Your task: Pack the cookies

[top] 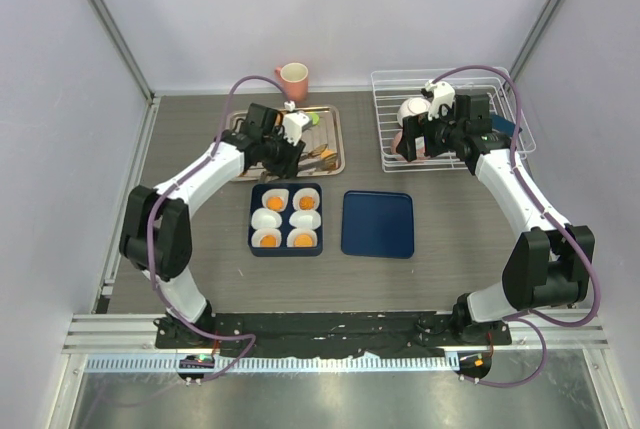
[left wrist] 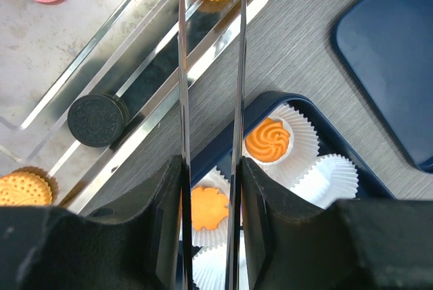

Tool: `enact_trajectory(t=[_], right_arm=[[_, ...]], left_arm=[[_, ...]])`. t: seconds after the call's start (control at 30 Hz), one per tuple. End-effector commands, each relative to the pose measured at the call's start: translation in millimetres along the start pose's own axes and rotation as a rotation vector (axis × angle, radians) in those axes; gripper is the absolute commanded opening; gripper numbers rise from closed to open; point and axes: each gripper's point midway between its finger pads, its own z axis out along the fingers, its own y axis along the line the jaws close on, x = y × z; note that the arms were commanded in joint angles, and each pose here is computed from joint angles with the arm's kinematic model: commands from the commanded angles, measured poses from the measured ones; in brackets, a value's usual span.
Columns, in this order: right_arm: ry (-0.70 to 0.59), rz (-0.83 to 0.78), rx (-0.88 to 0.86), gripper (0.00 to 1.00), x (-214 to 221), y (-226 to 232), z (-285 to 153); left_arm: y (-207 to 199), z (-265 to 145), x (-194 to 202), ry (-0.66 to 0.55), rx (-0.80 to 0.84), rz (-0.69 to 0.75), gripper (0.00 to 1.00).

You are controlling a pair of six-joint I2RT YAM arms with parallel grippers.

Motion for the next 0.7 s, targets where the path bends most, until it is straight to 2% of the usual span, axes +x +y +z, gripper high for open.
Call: enact_trajectory(t=[0.0,0.17,0.3,0.67], right_arm=[[-0.026,-0.019,0.003,1.00,-8.4,-0.8,-4.1],[-0.026,-0.020,0.002,1.00,-8.5,-0.2,-3.9],[-0.027,-0.020,0.004,1.00,-8.6,-0.5,-4.8],[-0.021,-0.015,-0.004,1.00,-6.9,-0.1,-2.3]], left_arm=[[-4.3,-37.7,-47.3,-0.179,-0.029,0.028,0.22],[-9.2,-60.5,-59.7,-0.238,-0.040,0.030,0.20],[-14.5,-83.3,-54.8,-0.228,-0.046,0.055,0.20],[-37.8,-146.6,10.0,-0.155,-0.070,0.105,0.20]])
